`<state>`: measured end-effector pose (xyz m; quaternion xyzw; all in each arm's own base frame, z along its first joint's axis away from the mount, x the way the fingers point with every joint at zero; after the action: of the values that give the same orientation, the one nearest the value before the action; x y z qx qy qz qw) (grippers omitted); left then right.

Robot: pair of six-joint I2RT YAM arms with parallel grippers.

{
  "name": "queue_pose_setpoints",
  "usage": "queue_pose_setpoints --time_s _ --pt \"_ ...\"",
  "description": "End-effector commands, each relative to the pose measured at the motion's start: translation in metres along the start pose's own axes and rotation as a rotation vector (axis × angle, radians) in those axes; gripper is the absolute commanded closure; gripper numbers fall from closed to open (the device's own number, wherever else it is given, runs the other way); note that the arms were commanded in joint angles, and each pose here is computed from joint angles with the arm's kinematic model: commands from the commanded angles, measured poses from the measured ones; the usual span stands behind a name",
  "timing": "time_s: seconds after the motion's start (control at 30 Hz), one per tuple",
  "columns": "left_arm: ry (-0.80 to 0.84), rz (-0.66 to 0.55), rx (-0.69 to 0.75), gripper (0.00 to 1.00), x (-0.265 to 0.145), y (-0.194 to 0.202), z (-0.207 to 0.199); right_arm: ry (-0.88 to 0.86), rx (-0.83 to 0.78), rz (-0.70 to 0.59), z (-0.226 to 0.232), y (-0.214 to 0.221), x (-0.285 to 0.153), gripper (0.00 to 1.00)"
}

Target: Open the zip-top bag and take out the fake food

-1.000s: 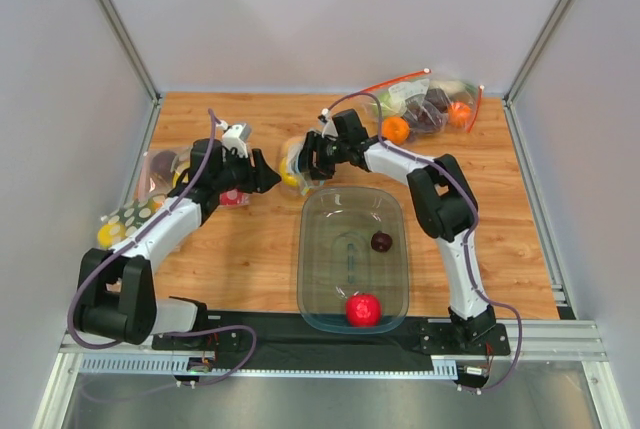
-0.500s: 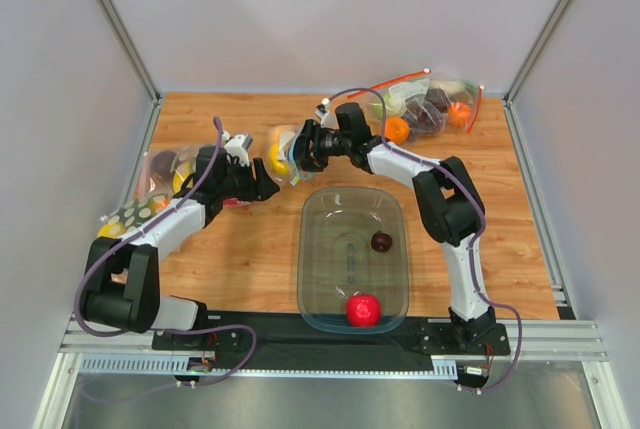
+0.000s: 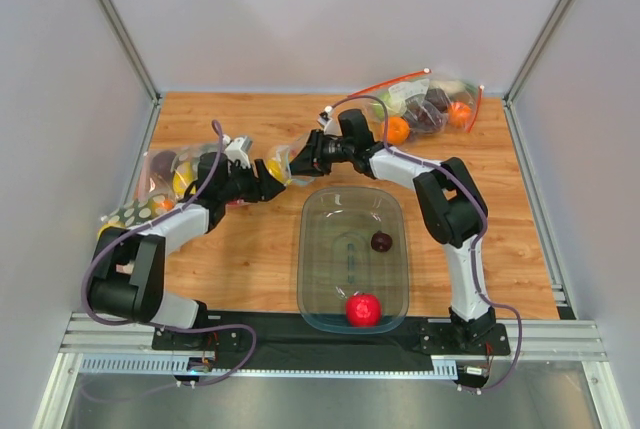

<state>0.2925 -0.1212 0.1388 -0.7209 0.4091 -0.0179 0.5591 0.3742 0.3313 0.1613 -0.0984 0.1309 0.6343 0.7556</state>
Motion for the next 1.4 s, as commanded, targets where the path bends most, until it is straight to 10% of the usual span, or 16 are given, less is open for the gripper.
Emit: queue_pose_setpoints --time_s 0.0,0.37,0.73,1.37 --pt "0.046 -0.070 0.021 0.37 0.010 -0.014 0.000 -0.054 -0.068 -0.011 0.028 0.004 -0.013 0.71" --pt "-0.057 -0.001 -0.001 0.42 0.014 -0.004 0.012 -0.026 -0.067 -0.015 0.021 0.005 -0.013 0.71" --pt "-0.006 0.046 0.013 1.00 0.019 0.004 0.012 0.114 -0.157 -0.061 0.010 0.002 -0.016 0.62" --pt "0.097 0.169 0.123 1.00 0.021 0.017 -0.006 0.317 -0.298 -0.087 -0.012 0.003 0.022 0.40"
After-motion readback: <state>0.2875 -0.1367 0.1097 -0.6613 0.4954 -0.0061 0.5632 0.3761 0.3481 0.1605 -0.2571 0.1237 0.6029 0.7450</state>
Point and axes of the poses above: each gripper's point midway between its finger pads, its own x axis out along the fingers, its own z axis along the line the jaws close on, y = z × x, the point moved 8 cm from there along -x, back along the fingers, and after that the axes turned 12 degrees about x, right-handed, at the moved point
